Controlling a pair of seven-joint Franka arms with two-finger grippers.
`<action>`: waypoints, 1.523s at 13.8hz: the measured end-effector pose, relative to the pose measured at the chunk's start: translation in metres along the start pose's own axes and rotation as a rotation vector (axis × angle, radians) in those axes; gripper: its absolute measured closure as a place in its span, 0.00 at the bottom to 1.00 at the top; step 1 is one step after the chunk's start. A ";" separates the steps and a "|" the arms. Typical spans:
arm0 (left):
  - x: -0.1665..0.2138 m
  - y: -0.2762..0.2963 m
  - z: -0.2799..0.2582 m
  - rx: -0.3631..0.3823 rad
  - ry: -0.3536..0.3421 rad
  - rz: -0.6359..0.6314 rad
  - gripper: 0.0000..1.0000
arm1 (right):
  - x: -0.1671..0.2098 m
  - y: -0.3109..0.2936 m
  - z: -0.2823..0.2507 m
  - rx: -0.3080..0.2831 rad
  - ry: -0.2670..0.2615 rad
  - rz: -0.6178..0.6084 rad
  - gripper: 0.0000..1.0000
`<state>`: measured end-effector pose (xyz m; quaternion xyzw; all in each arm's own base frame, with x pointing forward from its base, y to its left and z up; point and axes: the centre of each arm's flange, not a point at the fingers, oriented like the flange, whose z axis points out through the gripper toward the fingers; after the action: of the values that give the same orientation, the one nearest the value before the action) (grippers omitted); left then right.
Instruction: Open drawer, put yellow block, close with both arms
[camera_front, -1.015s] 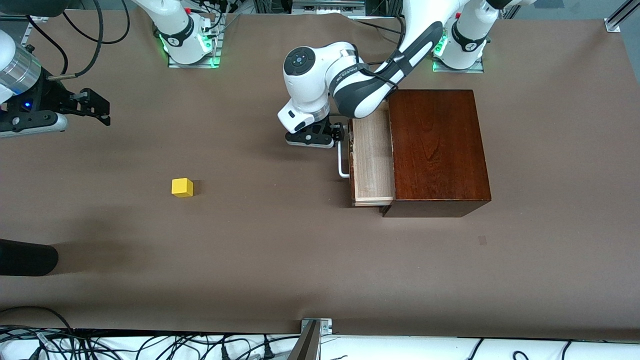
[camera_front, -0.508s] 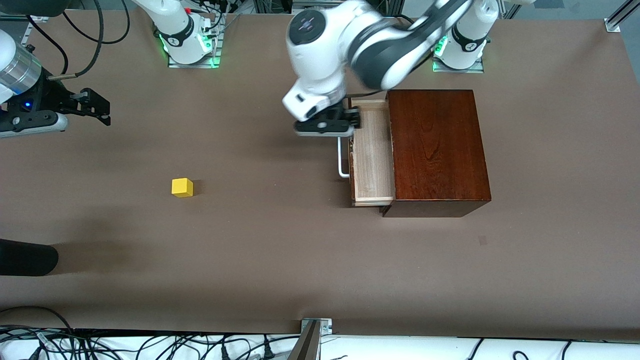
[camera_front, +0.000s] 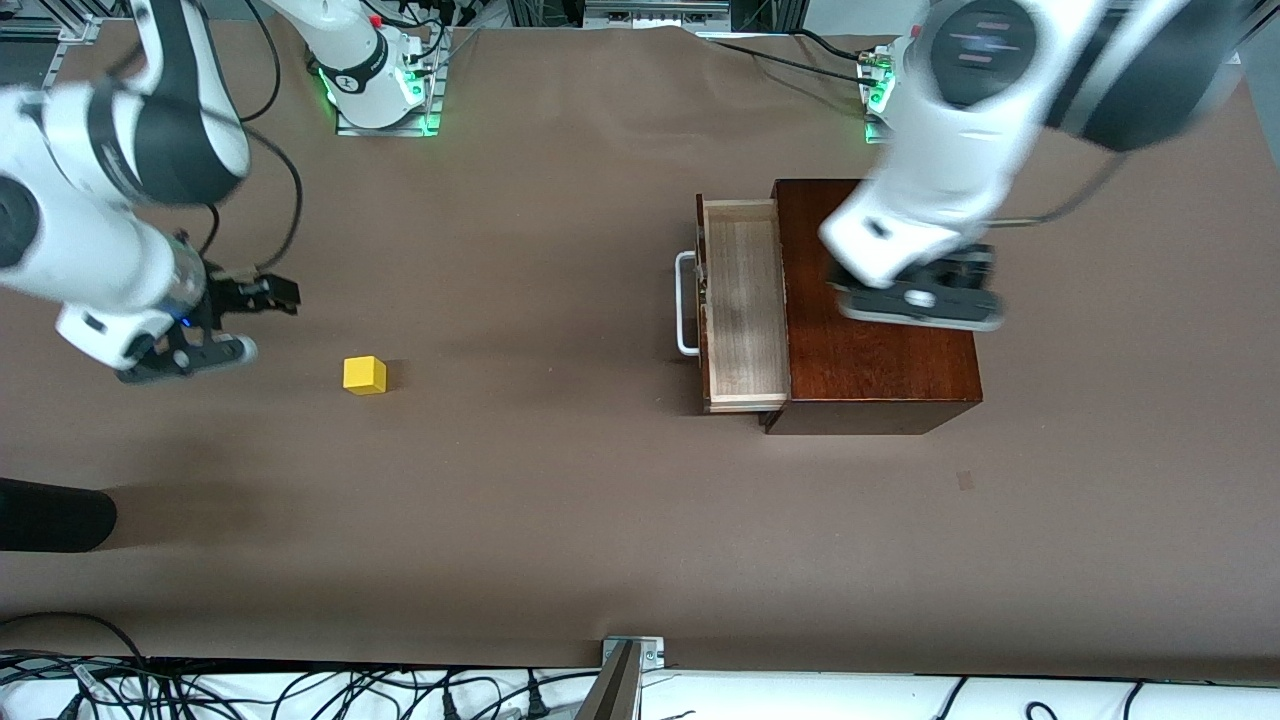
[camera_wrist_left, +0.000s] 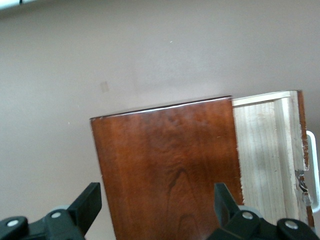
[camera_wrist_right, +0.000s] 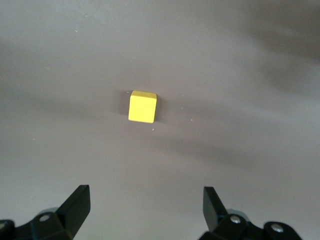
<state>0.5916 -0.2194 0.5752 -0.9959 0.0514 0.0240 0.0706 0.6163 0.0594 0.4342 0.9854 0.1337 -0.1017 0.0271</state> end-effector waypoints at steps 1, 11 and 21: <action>0.000 -0.032 -0.005 -0.040 -0.013 -0.038 0.00 | 0.008 0.001 0.012 0.010 0.001 -0.004 0.00; -0.061 -0.180 0.010 -0.100 0.070 -0.065 0.00 | 0.033 -0.002 0.202 0.057 0.094 0.066 0.00; -0.066 -0.180 0.013 -0.100 0.023 -0.063 0.00 | 0.021 -0.006 0.239 0.070 0.118 0.136 0.37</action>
<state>0.5447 -0.0336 0.5912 -0.9995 0.0199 0.0129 0.0210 0.5884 0.0510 0.1959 0.9968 0.0644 -0.0461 -0.0086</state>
